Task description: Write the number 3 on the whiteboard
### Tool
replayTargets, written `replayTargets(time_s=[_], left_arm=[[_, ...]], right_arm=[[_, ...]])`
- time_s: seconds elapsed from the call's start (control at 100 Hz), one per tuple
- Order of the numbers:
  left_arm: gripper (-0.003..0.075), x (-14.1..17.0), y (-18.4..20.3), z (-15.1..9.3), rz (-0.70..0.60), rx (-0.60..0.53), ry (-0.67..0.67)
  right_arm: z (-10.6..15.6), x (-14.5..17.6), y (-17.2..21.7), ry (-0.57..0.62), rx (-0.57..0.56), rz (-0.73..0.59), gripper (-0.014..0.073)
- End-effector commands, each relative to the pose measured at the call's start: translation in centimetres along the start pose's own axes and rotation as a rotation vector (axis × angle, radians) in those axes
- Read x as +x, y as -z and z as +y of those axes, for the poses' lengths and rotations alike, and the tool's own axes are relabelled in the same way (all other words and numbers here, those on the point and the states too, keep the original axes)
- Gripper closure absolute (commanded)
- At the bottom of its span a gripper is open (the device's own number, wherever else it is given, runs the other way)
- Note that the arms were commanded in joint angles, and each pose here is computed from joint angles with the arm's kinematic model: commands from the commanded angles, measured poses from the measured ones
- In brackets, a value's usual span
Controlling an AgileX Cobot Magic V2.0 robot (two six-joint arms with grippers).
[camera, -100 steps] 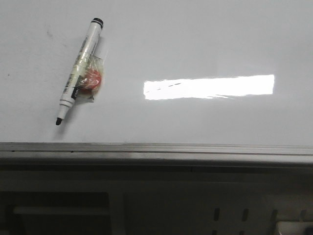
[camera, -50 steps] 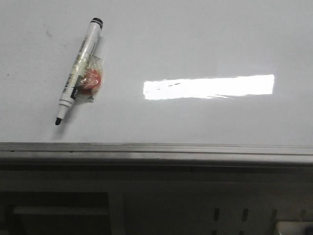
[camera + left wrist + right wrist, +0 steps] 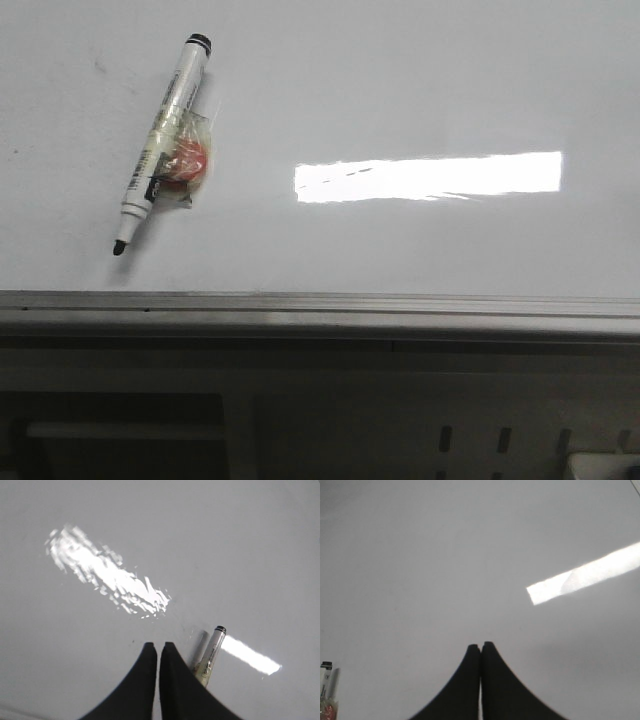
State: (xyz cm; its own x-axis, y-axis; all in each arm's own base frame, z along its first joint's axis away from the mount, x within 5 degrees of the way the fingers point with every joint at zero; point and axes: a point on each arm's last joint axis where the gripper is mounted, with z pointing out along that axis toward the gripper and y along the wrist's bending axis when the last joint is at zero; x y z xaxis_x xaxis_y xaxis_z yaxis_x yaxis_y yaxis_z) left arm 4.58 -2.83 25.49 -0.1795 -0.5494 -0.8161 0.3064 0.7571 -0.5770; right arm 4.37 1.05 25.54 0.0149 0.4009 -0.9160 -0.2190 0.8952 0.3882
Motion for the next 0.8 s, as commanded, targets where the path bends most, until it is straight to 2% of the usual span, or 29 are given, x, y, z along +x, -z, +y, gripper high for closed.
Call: replayTargets(time_s=[0.0,0.05,0.13,0.19,0.25,0.29,0.57,0.79], left_arm=[[0.0658,-3.0,-0.8,-1.9,0.066,-0.036,-0.240],[0.0570,-3.9,-1.6,-2.5,0.141,-0.054,-0.310],[0.0414,-5.0,-3.1,-2.9,0.244,-0.075,-0.362],[0.0355,-5.5,-4.1,-3.2,0.282,-0.064,-0.361],[0.0347,-5.6,-5.3,-3.3,0.334,-0.047,-0.383],[0.0353,-5.5,-6.1,-3.4,0.382,-0.028,-0.419],[0.0353,-2.9,-12.6,-4.9,0.688,0.101,-0.437],[0.0353,-0.7,-17.3,-6.4,0.785,0.136,-0.428]], right_arm=[[1.0,-2.5,-0.2,0.062,0.009,0.002,0.0610],[1.4,-3.3,-0.5,0.068,0.012,0.031,0.0548],[1.8,-4.1,-1.2,0.068,0.022,0.073,0.0400],[2.0,-4.7,-1.9,0.067,0.031,0.099,0.0307],[2.1,-5.0,-2.4,0.066,0.041,0.134,0.0238],[2.2,-5.1,-2.8,0.066,0.048,0.159,0.0224],[2.1,-5.0,-5.2,0.061,0.084,0.257,0.0232],[2.0,-4.9,-5.4,0.060,0.088,0.268,0.0232]])
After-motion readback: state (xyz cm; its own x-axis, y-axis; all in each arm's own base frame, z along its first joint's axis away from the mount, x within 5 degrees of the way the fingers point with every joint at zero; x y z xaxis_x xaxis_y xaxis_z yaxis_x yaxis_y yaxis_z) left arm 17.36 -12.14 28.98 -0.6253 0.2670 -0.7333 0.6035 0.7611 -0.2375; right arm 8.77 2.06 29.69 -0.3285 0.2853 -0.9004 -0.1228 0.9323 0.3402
